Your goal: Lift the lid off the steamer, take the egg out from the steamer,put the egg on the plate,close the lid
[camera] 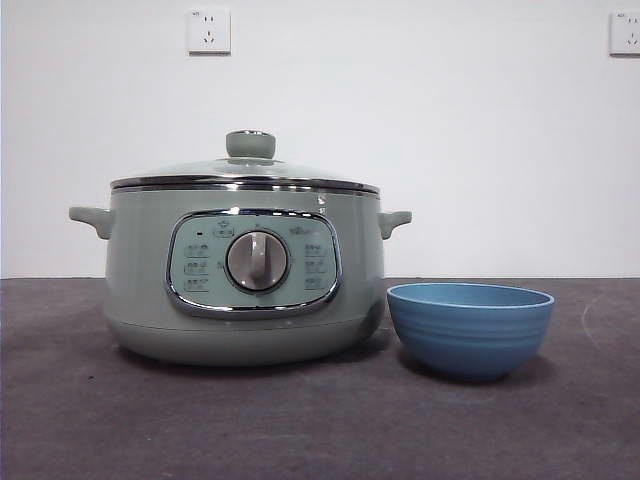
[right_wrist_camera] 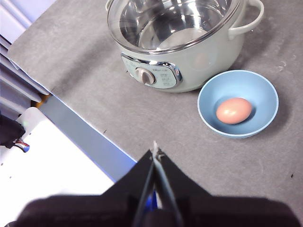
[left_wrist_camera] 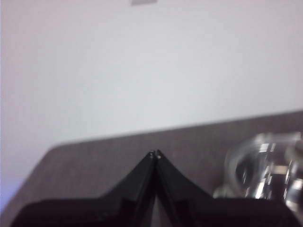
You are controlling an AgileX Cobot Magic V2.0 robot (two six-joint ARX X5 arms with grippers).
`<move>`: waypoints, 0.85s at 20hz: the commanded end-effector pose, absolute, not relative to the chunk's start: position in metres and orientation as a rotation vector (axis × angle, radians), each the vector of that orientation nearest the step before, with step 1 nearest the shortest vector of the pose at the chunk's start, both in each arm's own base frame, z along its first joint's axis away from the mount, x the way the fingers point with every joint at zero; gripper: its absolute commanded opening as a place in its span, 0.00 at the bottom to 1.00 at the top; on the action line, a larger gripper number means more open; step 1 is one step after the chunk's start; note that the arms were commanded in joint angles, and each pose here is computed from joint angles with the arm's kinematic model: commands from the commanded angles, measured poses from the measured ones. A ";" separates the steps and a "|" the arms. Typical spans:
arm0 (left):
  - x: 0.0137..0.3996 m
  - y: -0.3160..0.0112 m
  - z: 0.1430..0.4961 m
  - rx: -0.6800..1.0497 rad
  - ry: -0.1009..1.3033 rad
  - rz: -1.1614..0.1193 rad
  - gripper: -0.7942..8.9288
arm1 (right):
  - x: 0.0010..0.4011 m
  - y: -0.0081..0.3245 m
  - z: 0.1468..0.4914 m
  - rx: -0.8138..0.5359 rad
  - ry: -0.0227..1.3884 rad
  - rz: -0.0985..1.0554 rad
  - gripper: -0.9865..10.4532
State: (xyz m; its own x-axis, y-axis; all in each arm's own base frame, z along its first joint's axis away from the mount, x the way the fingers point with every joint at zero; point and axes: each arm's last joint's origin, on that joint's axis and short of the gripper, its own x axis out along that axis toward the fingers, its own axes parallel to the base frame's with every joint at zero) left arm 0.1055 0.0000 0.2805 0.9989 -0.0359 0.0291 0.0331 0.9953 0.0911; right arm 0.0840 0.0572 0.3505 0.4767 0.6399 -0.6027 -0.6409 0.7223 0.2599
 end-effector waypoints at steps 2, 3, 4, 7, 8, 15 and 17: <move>0.103 0.003 0.223 0.075 0.041 -0.011 0.08 | 0.084 0.057 0.351 0.003 0.732 0.780 0.09; 0.103 0.004 0.212 0.070 0.057 -0.006 0.08 | 0.084 0.057 0.351 0.003 0.732 0.780 0.09; 0.102 0.004 0.200 0.067 0.074 0.000 0.08 | 0.084 0.057 0.351 0.003 0.732 0.780 0.09; 0.102 0.006 0.176 0.049 0.109 0.024 0.08 | 0.084 0.057 0.351 0.003 0.732 0.780 0.09; 0.101 0.006 0.169 0.040 0.115 0.044 0.08 | 0.084 0.057 0.351 0.003 0.732 0.780 0.09; 0.096 0.007 0.146 0.020 0.189 0.070 0.08 | 0.084 0.057 0.351 0.003 0.732 0.780 0.09; 0.096 0.007 0.147 0.015 0.181 0.065 0.08 | 0.084 0.057 0.351 0.003 0.732 0.780 0.09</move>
State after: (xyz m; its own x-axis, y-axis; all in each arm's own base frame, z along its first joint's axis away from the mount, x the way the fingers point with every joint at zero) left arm 0.0953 0.0066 0.1510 0.9830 0.0622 -0.1729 -0.0578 0.9979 0.0303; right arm 0.0840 0.0572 0.3504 0.4765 0.6398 -0.6030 -0.6408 0.7223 0.2600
